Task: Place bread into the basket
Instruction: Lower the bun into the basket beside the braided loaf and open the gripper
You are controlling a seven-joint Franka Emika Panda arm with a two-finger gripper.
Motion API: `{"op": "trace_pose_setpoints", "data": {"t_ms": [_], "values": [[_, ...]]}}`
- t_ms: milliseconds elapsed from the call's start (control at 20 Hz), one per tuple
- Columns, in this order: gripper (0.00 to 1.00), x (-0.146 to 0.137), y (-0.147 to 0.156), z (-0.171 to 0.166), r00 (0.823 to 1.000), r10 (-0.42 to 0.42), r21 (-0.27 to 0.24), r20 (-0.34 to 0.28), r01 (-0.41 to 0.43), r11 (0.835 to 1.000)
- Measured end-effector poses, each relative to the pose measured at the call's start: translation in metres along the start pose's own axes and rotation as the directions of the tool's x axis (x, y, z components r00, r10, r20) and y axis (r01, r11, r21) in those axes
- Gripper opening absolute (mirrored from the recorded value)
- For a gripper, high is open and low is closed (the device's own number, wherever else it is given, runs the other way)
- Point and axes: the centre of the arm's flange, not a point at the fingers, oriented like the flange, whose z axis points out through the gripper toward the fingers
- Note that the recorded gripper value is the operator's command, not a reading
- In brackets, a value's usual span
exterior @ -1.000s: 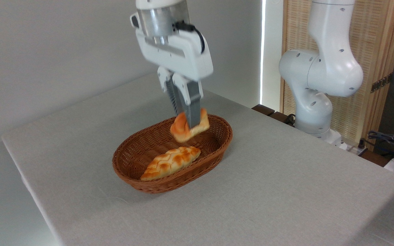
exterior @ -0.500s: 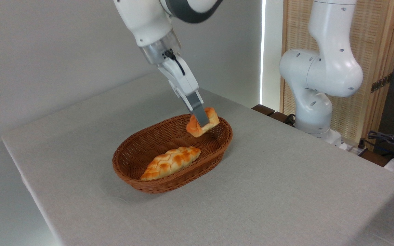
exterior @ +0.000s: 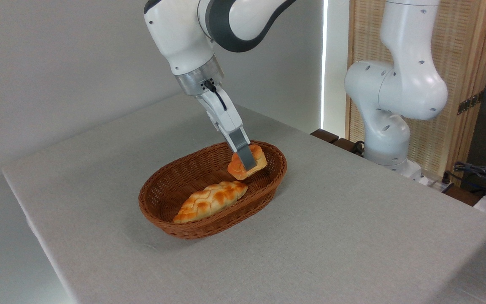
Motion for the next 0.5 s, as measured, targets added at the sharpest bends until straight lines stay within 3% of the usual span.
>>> {"op": "trace_pose_setpoints", "data": {"t_ms": [200, 500], "values": [[1.0, 0.0029, 0.0025, -0.0002, 0.999, -0.007, -0.028, -0.031, 0.006, 1.0], [1.0, 0.0046, 0.0001, -0.0027, 0.999, -0.009, -0.009, -0.051, 0.008, 1.0]]}}
